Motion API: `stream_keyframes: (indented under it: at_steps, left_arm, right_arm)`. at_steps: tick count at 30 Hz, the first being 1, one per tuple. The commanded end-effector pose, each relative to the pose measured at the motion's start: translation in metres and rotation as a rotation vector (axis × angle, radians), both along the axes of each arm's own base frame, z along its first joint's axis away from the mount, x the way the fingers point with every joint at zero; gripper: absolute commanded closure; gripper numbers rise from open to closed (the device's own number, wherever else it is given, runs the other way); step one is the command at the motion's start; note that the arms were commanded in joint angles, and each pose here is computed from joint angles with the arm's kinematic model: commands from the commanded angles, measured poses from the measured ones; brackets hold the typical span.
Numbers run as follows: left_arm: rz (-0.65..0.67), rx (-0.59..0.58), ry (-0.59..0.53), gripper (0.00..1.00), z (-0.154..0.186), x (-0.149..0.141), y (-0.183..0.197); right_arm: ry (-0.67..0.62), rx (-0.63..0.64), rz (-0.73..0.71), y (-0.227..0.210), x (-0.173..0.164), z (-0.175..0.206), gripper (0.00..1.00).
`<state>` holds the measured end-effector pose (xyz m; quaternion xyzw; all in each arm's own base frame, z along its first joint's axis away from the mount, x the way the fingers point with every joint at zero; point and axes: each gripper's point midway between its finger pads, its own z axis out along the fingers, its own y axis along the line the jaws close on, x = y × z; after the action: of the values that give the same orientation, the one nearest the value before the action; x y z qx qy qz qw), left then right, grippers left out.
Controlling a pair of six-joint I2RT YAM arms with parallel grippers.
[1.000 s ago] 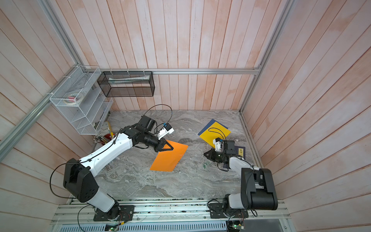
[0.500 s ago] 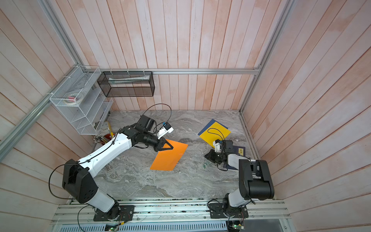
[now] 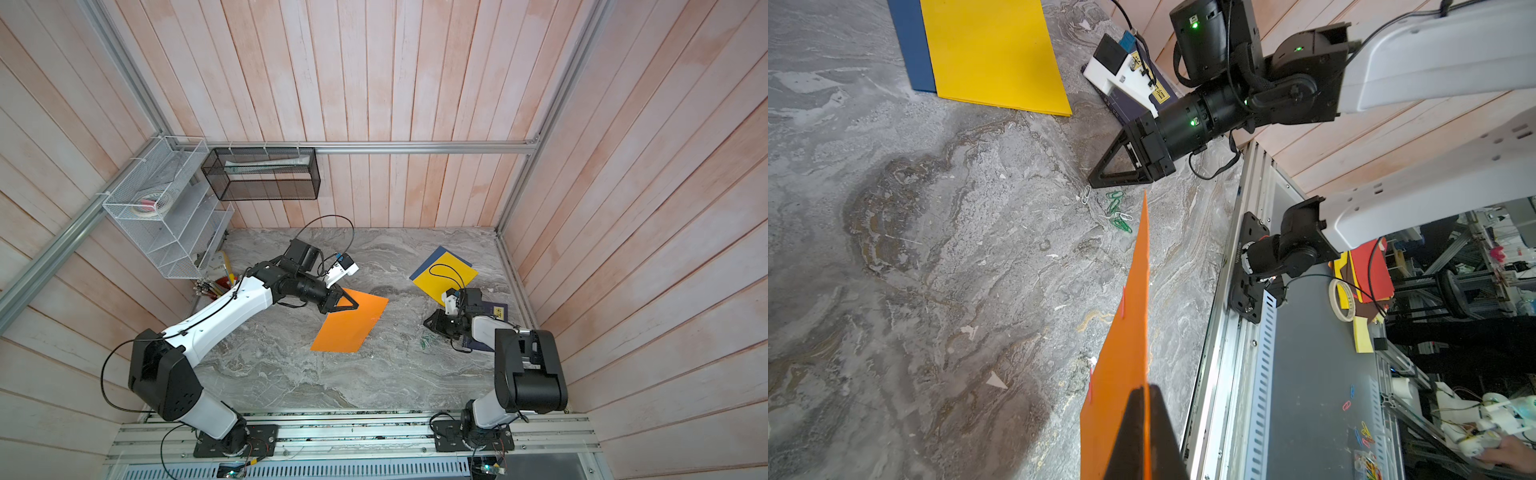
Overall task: Unclip the paperclips from the documents
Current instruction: Place the paper clip at the center of the board.
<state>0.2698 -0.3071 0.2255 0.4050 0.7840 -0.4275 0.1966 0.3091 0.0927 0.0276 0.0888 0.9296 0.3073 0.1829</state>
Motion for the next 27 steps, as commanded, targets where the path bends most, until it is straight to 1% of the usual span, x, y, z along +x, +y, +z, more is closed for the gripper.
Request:
stream_keyframes:
  at_steps: [1,6,12,17,21,27]
  left_arm:
    - [0.012,-0.020,-0.026,1.00,0.007,0.000,0.003]
    - [0.022,-0.033,-0.035,1.00,0.009,0.001,0.005]
    - [0.039,-0.076,-0.049,1.00,0.012,0.003,0.007]
    - [0.046,-0.103,-0.056,1.00,0.015,0.006,0.008]
    - [0.050,-0.127,-0.064,1.00,0.020,0.008,0.010]
    - [0.042,-0.156,-0.066,1.00,0.027,0.007,0.011]
  right_arm:
    - [-0.021,-0.022,0.003,-0.003,0.003,0.010,0.69]
    - [-0.060,-0.008,0.037,0.003,0.005,0.025,0.68]
    - [-0.153,0.026,0.112,0.020,0.006,0.052,0.65]
    - [-0.258,0.067,0.228,0.045,0.004,0.081,0.59]
    - [-0.351,0.100,0.342,0.070,-0.004,0.104,0.54]
    - [-0.529,0.232,0.479,0.104,-0.024,0.147,0.47]
